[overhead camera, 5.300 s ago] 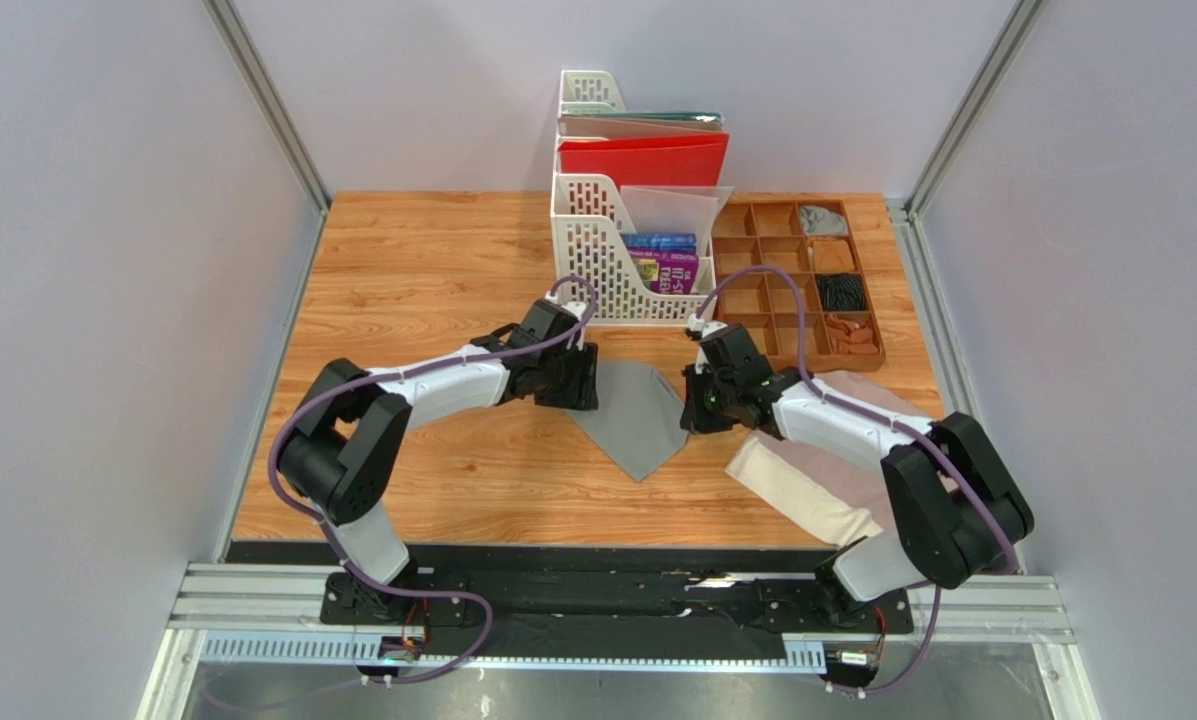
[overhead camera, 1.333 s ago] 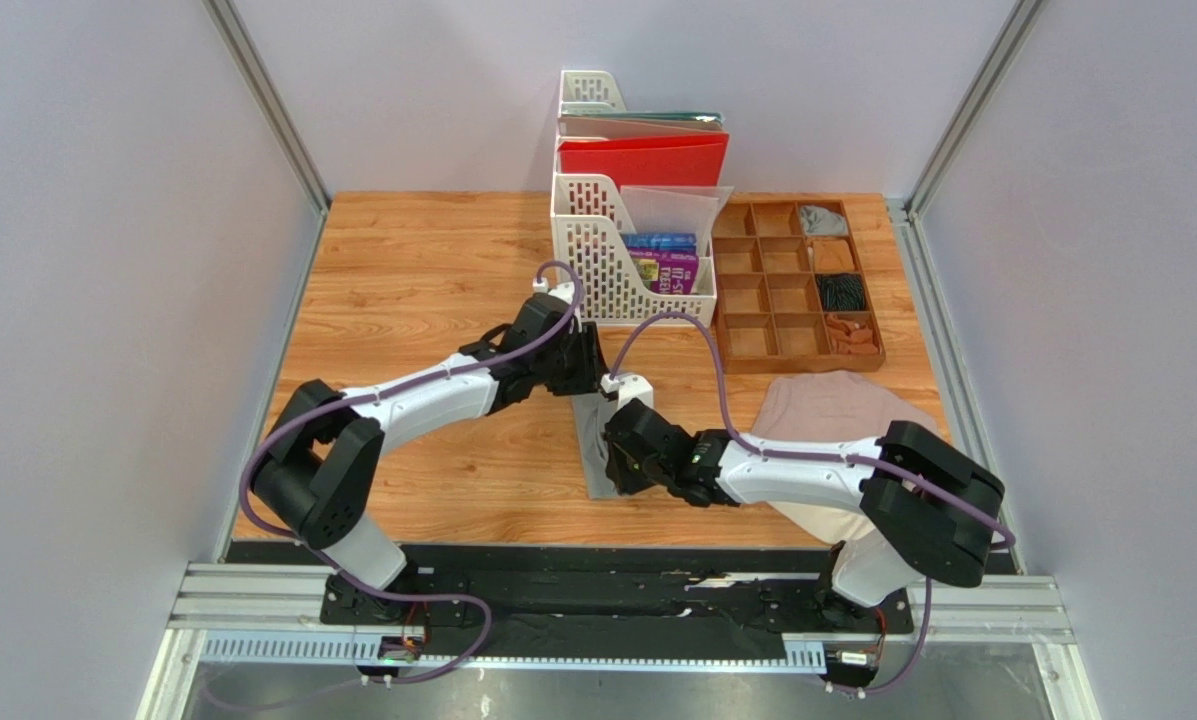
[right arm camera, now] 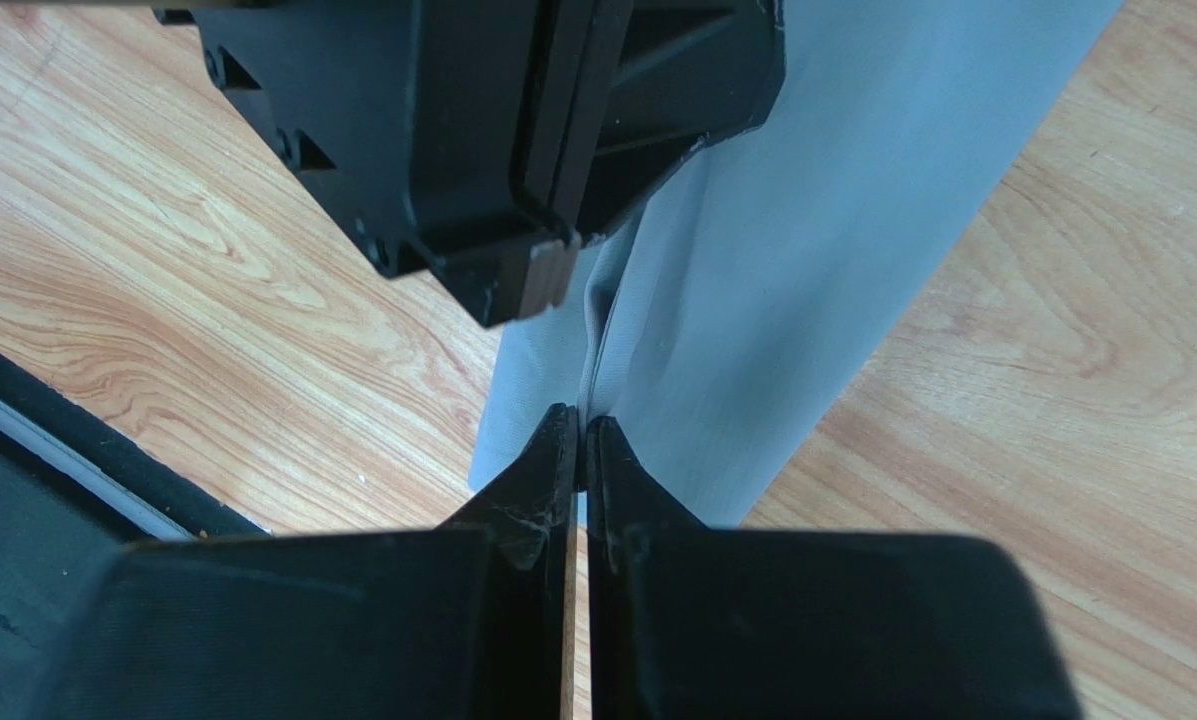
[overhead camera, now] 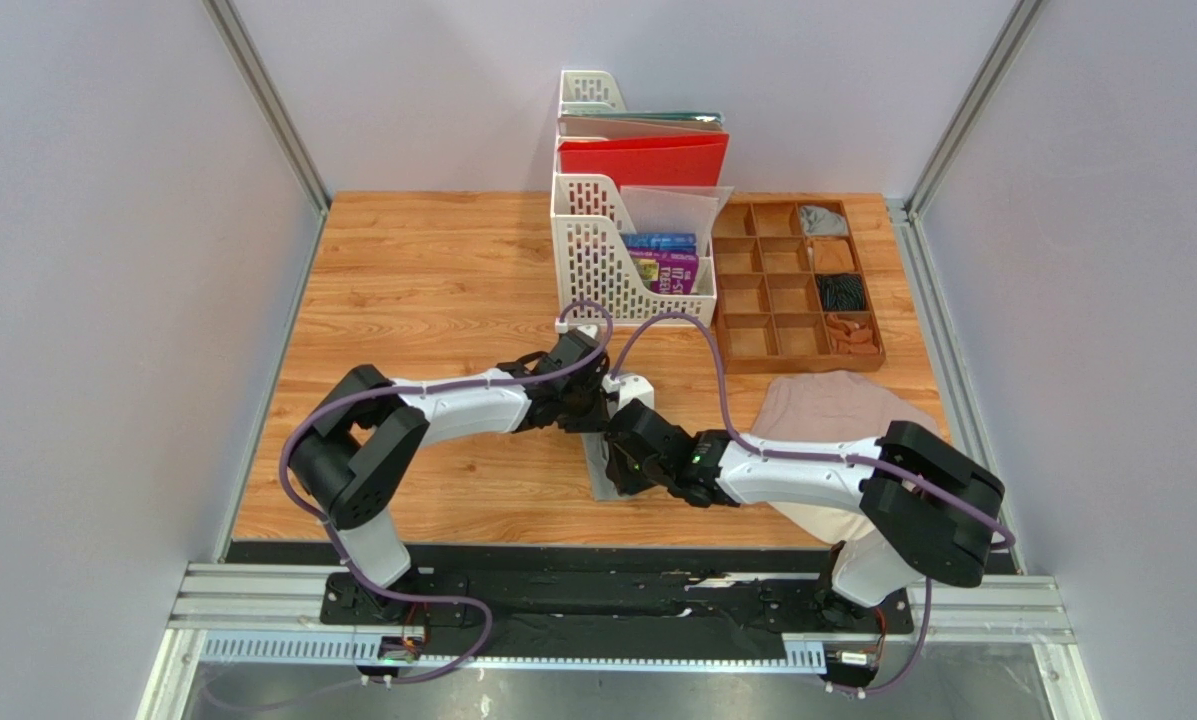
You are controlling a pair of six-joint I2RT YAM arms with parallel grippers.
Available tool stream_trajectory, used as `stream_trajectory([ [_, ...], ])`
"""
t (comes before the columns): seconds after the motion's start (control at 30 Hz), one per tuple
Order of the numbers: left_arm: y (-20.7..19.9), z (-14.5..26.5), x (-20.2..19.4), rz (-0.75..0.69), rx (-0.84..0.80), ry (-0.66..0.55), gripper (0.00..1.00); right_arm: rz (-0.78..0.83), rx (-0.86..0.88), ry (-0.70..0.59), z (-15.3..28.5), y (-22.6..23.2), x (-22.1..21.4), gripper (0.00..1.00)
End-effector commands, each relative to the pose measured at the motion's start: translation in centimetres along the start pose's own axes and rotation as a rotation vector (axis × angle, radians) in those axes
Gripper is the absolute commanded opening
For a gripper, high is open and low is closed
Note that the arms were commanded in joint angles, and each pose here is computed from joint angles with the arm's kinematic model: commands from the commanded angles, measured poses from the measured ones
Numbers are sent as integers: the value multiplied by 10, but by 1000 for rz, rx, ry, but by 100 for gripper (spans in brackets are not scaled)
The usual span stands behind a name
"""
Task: Roll the underwear
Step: Fold the underwear at the center of the board.
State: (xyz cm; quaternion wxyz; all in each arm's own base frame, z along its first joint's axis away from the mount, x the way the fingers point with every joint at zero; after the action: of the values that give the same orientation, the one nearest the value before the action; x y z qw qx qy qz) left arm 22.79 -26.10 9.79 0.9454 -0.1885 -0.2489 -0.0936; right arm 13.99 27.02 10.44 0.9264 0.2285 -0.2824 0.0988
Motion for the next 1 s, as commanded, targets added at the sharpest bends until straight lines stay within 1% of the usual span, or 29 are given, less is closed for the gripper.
stream_trajectory([
  [0.0, -10, 2, 9, -12, 9, -32, 24, -11, 26, -24, 1, 7, 4, 0],
  [0.17, -12, 2, 11, -27, 27, -39, 22, -10, 28, -17, 0, 7, 3, 0],
  [0.27, -11, 2, 11, -37, 48, -36, 16, -8, 28, -15, 0, 7, 3, 0],
  [0.37, -12, 2, 12, -42, 51, -43, 15, -5, 31, -19, 1, 8, 4, 0],
  [0.5, -13, -1, 12, -49, 42, -38, 10, -3, 25, -14, 0, 7, 3, 0],
  [0.57, -13, -1, 12, -48, 44, -39, 9, -4, 29, -17, 1, 8, 4, 0],
  [0.6, -13, 0, 12, -49, 42, -42, 5, -8, 27, -18, 1, 8, 4, 0],
  [0.7, -16, 2, 13, -53, 29, -60, 0, -7, 25, -21, 2, 7, 5, 0],
  [0.97, -18, 19, 19, -48, 3, -116, 0, 8, 16, -48, 11, 13, 9, 0],
])
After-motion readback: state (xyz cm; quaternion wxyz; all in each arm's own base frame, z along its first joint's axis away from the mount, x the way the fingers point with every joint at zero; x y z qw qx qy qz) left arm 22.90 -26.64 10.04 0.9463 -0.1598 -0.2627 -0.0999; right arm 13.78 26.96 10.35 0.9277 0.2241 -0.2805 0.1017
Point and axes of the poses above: each gripper's point midway between its finger pads, its own z axis back along the fingers, its own y axis along the line the jaws close on, x = y × z, the point moved 9 cm from there along z, back along the fingers, and after that the axes turned 9 degrees about -z, right-handed, at the moved point
